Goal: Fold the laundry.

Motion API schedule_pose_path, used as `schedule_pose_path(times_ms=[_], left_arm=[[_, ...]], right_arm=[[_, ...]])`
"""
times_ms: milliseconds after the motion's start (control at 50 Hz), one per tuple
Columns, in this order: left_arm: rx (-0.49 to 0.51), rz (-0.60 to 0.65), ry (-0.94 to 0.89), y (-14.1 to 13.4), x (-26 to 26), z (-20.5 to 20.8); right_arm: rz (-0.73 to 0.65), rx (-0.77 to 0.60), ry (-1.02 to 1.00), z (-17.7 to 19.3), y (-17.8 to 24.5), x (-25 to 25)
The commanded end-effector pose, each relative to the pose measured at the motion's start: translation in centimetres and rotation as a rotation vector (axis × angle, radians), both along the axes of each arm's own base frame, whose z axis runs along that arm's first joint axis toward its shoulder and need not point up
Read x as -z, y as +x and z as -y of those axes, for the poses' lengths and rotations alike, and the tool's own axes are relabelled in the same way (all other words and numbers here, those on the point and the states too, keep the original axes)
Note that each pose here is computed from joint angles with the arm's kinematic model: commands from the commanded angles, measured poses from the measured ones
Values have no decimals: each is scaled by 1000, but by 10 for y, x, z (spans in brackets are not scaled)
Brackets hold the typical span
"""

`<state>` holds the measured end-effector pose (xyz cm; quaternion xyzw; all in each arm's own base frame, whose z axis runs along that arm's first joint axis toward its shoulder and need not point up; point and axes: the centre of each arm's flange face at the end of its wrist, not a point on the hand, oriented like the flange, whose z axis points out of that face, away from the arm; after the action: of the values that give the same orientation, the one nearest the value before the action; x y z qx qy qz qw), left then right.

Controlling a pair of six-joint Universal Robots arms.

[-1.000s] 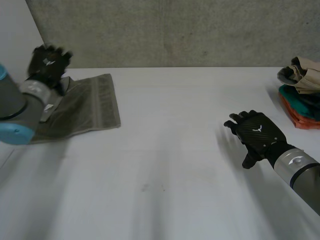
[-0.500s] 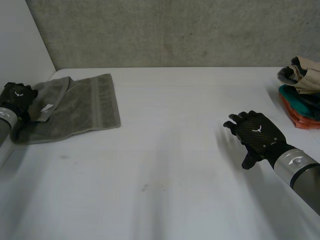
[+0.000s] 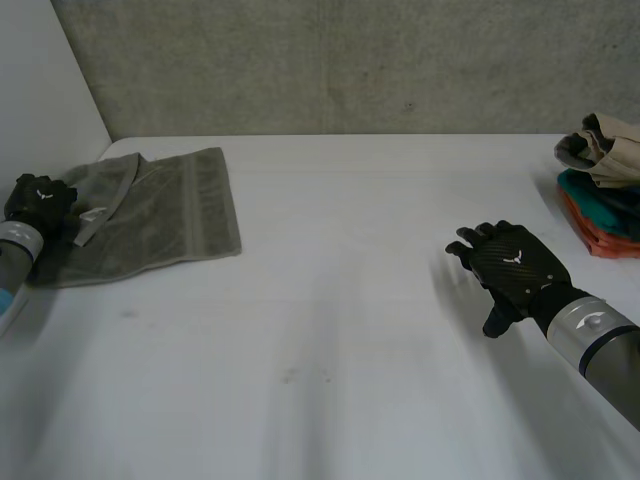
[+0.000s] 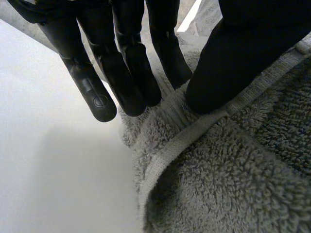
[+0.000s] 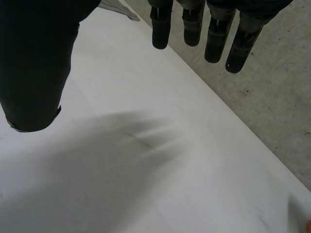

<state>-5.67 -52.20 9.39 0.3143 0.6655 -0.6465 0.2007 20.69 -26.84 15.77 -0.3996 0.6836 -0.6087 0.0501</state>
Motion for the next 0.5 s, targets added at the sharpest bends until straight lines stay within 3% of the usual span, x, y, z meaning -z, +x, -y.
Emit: schedule_pose_path(times_ms=[20,220,380,440,460,500], left_arm=[[-28,-4,-23,-13,-25,-15],[30,-69,-103,-44,-66,-38],[126,-140,-83,-91,-94,-69],[193,-237,-84,-121,-114,-87],[261,-287,-98,-148,-128,-99],[337,-333,-117,-178,-143,-115]], right_arm=[[-1,2,1,0,0,1],[0,0,1,0,0,1],[0,3,-1,1,0,0],[-3,12,-7,2,-1,-1],[-3,15,-9,3,-1,-1],[-2,20,-10,4,-2,-2]])
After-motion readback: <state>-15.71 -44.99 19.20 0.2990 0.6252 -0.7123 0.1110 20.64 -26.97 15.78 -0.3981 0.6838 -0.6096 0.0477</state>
